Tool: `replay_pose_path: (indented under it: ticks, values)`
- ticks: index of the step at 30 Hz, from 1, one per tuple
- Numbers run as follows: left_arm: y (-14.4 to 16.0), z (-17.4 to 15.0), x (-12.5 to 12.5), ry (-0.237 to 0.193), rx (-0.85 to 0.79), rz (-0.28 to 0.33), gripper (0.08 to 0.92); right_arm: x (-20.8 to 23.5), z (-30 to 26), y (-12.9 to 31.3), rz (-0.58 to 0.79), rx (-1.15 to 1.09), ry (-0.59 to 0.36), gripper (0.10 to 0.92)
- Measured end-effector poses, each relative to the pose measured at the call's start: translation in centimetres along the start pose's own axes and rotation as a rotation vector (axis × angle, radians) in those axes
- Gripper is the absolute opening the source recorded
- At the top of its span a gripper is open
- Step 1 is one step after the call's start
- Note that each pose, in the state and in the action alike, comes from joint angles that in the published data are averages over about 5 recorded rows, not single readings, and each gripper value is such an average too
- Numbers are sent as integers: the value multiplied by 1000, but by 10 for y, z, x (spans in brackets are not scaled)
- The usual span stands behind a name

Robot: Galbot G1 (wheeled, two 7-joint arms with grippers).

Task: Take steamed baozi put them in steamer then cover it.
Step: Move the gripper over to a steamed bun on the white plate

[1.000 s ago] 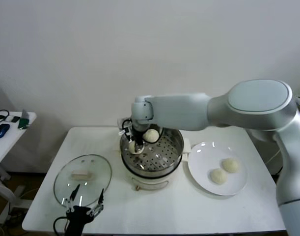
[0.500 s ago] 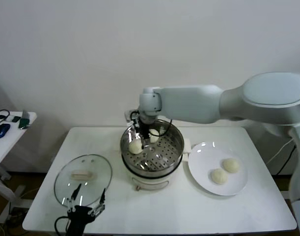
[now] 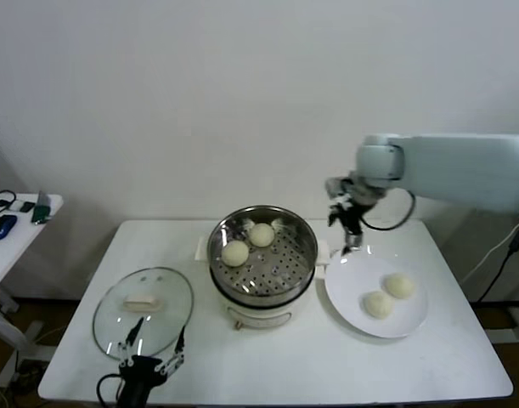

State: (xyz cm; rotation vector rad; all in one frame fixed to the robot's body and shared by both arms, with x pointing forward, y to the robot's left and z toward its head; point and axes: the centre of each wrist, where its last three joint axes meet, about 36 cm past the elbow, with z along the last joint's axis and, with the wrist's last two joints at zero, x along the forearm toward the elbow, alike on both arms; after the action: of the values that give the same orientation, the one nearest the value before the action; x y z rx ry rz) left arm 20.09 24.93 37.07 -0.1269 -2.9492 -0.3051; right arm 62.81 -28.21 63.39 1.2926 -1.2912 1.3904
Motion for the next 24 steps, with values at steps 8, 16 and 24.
replay_pose_path:
  ticks: [8,16,24]
  values:
    - [0,3,1,12,-1,-7,823,-52,46,39,-34,-46,24,823]
    - [0,6,4,26,-2,-14,823,-102,64,56,-47,-65,37,823]
    - [0,7,5,30,-3,-18,823,-137,73,60,-57,-95,45,823]
